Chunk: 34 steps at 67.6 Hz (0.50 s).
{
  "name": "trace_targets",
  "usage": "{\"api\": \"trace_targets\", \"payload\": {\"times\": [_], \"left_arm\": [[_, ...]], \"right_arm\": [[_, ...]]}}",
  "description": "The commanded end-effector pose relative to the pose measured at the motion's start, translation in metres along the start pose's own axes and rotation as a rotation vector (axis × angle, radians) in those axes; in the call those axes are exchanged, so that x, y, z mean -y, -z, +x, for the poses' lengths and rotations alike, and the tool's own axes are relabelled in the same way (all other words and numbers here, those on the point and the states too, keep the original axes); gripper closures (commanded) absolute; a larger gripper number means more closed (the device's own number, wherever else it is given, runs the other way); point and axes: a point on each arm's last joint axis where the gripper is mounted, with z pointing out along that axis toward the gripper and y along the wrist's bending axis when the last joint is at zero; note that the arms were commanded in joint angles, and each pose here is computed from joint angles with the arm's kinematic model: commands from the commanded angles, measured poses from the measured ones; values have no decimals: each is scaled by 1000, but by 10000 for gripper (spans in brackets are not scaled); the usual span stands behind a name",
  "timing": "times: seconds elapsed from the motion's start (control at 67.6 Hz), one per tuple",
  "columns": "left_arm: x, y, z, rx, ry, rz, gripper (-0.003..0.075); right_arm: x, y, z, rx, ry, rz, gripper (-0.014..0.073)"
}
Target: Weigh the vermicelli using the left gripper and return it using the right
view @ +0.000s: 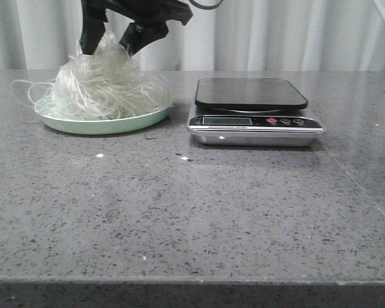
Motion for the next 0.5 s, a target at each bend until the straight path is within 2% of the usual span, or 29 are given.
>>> {"api": "trace_targets", "payload": {"times": [0.0, 0.281, 0.385, 0.488], "left_arm": [[-2, 2, -16, 101, 8, -9, 584], [-2, 2, -16, 101, 8, -9, 584], [-2, 2, -16, 101, 8, -9, 584], [-2, 2, -16, 101, 8, -9, 584]], "right_arm": [[-10, 55, -37, 197, 45, -2, 36], [1, 124, -56, 274, 100, 79, 51], [14, 158, -61, 291, 104, 138, 151], [35, 193, -61, 282, 96, 224, 326]]}}
